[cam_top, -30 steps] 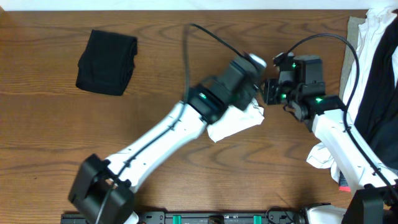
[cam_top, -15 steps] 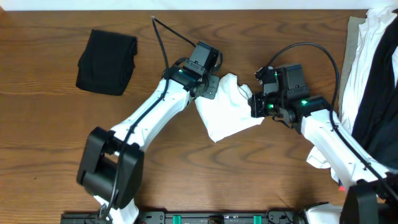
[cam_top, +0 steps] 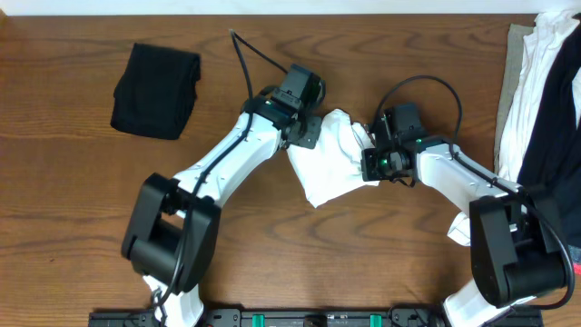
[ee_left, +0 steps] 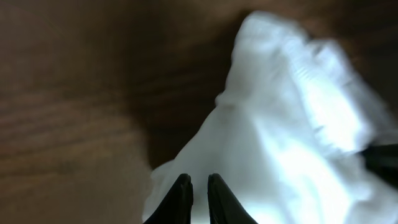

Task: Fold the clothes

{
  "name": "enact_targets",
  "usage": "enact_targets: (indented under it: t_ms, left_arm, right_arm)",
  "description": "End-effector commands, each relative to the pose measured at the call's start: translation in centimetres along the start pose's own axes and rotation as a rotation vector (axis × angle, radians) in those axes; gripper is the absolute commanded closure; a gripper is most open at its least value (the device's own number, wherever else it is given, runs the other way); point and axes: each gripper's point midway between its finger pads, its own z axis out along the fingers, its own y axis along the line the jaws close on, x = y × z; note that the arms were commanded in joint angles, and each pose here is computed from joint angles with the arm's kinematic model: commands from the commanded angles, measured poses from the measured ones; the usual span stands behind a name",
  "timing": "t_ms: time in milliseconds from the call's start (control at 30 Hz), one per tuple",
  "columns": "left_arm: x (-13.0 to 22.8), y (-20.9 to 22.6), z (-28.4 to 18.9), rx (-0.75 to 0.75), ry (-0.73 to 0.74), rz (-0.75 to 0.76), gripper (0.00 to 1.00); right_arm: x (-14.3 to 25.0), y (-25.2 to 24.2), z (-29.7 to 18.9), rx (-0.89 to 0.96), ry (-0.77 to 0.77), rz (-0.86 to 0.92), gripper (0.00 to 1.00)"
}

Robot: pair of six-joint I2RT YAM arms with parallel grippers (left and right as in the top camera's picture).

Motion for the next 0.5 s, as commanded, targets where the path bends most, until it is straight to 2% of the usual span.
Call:
enact_targets:
  t_ms: [0,200,267,333,467]
  left_arm:
    - [2.6,1.2,2.8,-0.039,0.106,-0.019,0.87]
    - [5.0,4.3,4.9,-0.202,0.190,-0.008,0.89]
    - [5.1,4.6,4.9,-0.222,0.197,-0.005,0.94]
    - [4.5,4.6,4.5,-0.220,0.172,-0.005,0.94]
    - [0.8,4.1,1.3,-0.220,0.044,-0.009,0.94]
  right_arm:
    - [2.8,-1.7,2.6,0.072,0.100,0.004,0.99]
    - [2.9,-1.8,2.7,0.073,0.105,0.005,0.99]
    - [2.9,-1.8,2.7,0.074,0.105,0.005,0.99]
    - [2.9,-1.8,2.7,0.074,0.104,0.005,0.99]
    - [2.7,-1.8,2.7,0.076,0.097,0.004,0.99]
